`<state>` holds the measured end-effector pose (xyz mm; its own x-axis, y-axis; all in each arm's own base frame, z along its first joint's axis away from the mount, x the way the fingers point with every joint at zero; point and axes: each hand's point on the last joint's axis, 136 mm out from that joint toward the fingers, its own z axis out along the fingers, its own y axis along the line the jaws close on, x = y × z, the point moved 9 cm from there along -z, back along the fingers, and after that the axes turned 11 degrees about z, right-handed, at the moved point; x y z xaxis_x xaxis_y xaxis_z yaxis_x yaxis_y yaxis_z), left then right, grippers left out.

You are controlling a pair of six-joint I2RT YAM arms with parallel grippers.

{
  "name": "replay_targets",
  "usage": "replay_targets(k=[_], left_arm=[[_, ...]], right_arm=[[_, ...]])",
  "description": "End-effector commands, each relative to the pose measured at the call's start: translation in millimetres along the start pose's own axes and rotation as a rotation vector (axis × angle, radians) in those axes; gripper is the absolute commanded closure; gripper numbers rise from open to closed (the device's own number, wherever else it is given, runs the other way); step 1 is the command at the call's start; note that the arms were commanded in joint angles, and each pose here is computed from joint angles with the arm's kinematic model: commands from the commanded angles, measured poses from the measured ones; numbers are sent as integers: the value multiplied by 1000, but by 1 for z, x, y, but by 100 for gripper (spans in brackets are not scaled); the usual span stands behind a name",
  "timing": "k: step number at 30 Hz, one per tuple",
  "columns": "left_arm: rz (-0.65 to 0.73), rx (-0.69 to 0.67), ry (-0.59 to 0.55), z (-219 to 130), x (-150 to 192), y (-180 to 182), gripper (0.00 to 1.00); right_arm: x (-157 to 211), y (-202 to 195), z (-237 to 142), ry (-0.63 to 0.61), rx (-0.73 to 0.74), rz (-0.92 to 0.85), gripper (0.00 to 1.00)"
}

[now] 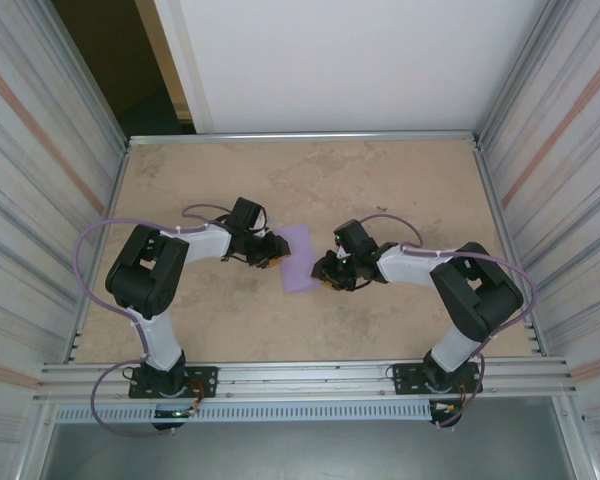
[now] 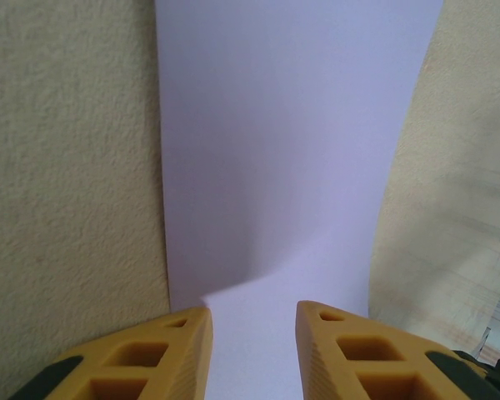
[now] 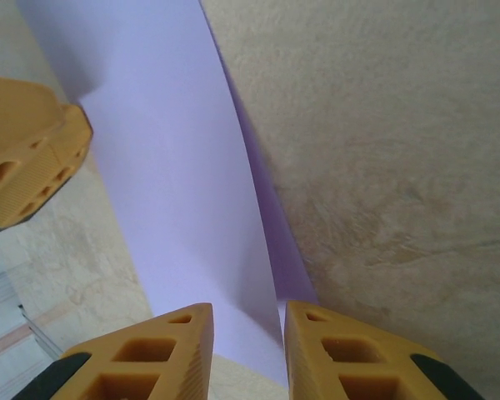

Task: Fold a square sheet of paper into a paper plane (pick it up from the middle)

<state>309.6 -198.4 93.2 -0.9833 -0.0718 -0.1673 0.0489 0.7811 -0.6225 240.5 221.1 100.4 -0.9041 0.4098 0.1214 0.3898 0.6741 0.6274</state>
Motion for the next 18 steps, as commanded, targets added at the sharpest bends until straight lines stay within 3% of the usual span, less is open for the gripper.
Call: replay_targets(k=[1, 6, 18], left_arm=[[-67, -88, 79, 13, 15, 23, 67], [-65, -83, 77, 13, 15, 22, 67], [14, 9, 21, 0, -1, -2, 68]], right_arm=[[-4, 9, 2, 7, -28, 6, 74], [-6, 9, 3, 2, -24, 14, 77], [-3, -3, -5, -6, 14, 45, 97]])
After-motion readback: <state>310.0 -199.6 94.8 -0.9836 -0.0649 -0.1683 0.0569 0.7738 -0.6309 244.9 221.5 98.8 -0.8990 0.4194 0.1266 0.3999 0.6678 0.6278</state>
